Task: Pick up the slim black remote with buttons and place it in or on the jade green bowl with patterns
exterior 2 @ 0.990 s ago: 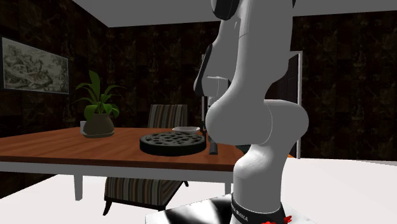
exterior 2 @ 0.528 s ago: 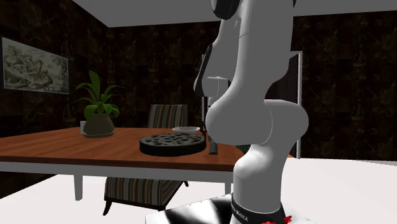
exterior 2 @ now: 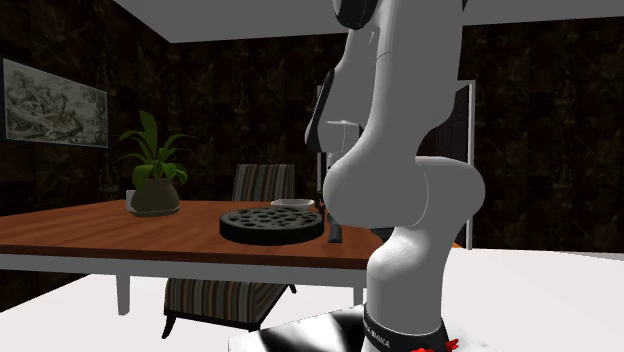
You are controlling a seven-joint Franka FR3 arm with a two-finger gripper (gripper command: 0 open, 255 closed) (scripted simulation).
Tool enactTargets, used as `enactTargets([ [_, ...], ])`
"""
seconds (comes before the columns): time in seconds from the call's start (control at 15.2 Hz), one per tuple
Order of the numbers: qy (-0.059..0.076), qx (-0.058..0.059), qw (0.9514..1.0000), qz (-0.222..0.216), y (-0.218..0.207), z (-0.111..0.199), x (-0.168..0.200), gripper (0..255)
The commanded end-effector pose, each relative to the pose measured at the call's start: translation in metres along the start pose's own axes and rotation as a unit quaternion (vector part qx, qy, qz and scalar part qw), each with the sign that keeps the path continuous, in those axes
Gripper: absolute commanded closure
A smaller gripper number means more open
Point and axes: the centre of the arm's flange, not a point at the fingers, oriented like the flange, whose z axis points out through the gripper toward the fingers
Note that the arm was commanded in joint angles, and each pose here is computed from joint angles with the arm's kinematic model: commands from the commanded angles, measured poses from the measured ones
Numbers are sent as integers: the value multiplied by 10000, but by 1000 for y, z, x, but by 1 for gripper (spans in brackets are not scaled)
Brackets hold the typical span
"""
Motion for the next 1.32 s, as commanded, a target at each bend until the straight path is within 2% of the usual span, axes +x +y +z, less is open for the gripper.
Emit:
enactTargets([
  [0.0,-254,-95,9996,-2,0,24,-3,255],
  [0.13,-263,-92,9996,-3,-6,34,7,255],
  [1.25,-263,-92,9996,-3,-10,-54,-8,255],
])
